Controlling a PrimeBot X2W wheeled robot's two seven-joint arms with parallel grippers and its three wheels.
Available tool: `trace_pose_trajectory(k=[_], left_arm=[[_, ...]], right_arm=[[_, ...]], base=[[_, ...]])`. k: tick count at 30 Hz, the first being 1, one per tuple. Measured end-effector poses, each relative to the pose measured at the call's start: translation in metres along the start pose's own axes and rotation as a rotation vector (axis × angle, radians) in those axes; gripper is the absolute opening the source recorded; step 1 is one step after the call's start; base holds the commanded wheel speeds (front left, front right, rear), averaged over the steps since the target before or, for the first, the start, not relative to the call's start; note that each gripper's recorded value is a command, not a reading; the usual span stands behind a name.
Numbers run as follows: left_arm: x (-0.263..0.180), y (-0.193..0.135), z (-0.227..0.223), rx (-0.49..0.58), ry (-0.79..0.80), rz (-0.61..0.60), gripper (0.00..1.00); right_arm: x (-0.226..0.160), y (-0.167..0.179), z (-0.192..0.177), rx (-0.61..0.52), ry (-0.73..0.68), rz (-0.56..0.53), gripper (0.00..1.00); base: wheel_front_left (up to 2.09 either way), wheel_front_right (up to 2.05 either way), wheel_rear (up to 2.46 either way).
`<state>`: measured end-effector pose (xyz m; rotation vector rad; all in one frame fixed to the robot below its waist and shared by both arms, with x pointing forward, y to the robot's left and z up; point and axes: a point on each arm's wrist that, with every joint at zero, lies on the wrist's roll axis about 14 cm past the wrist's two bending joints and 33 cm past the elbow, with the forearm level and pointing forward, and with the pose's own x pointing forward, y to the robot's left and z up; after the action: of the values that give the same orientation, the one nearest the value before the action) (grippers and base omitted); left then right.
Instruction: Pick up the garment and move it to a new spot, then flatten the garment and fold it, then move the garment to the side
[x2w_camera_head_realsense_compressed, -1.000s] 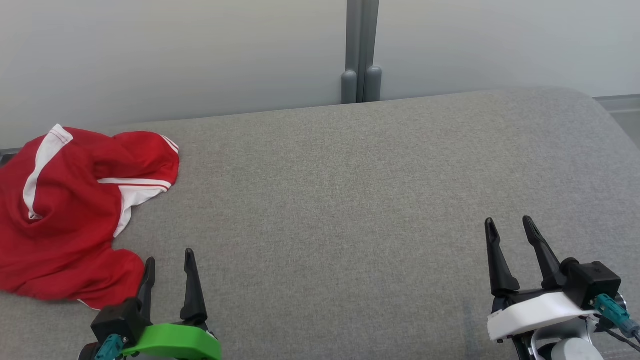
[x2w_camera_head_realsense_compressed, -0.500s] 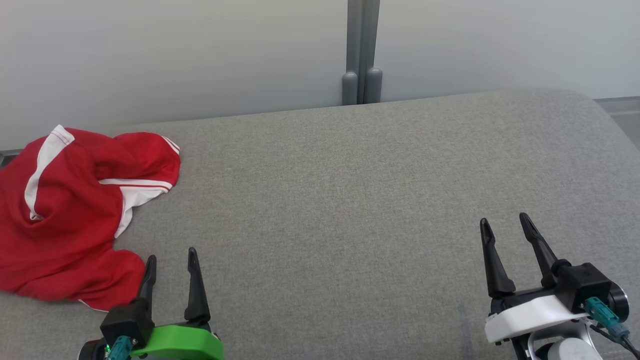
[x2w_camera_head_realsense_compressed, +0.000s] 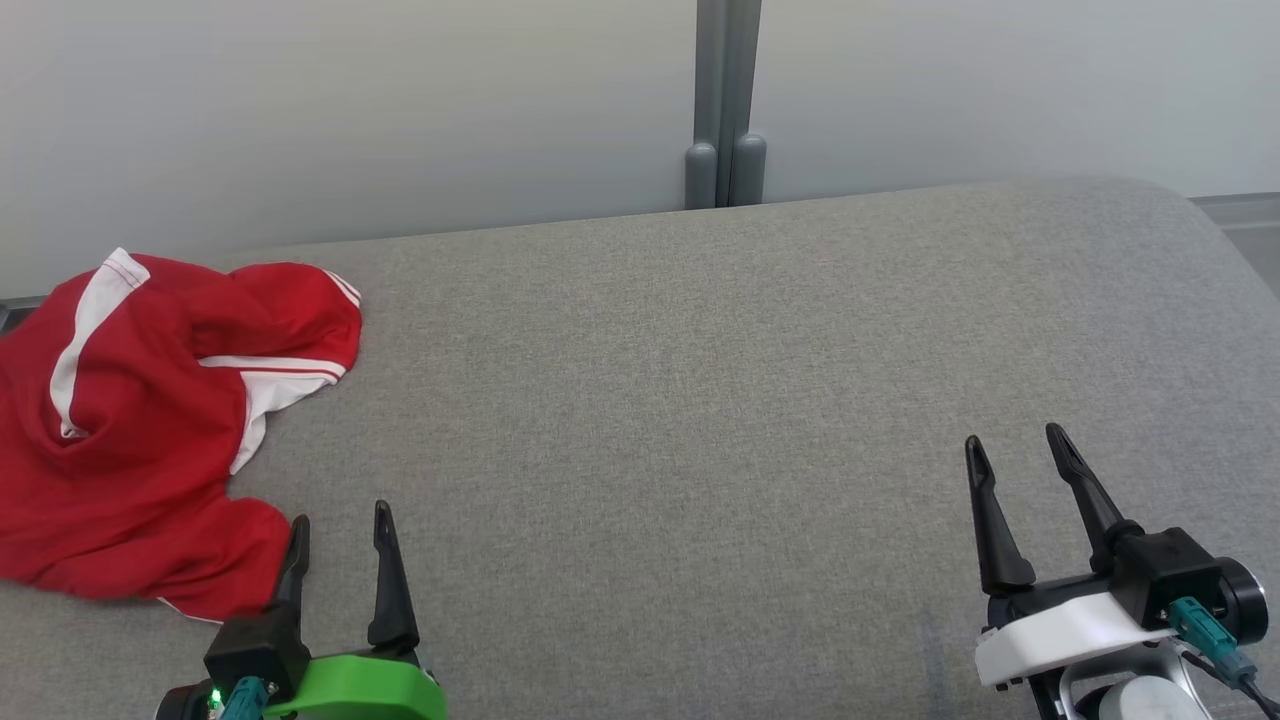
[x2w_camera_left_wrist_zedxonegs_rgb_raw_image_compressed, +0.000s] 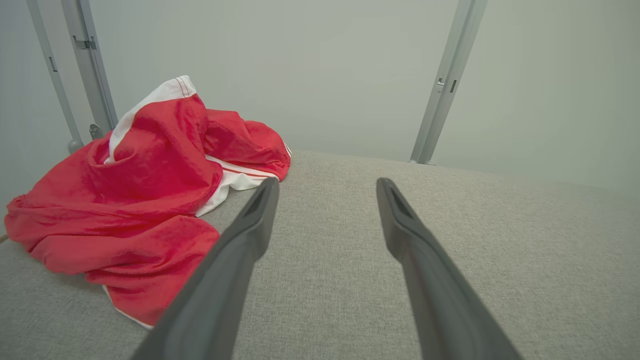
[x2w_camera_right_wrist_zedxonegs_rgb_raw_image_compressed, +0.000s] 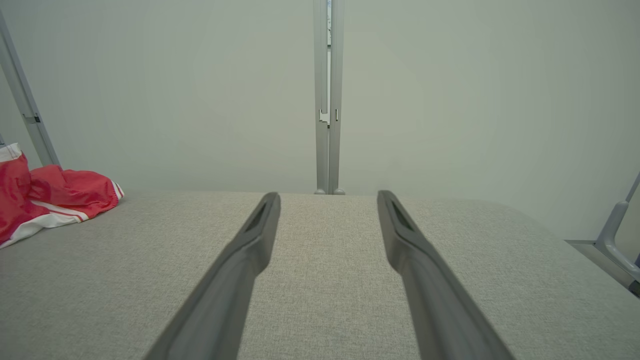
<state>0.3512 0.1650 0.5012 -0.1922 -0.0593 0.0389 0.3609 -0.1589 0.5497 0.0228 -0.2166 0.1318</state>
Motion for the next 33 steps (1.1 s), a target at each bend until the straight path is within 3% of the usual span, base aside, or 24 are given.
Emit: trace_pose_trajectory(k=[33], left_arm=[[-0.0007,0.0043,-0.0068,0.002,0.022,0.011,1.00]], right_arm=[[0.0016,-0.0011,-0.0038,0.003,0.010,-0.003,1.00]], base=[[0.00,0.00,0.00]])
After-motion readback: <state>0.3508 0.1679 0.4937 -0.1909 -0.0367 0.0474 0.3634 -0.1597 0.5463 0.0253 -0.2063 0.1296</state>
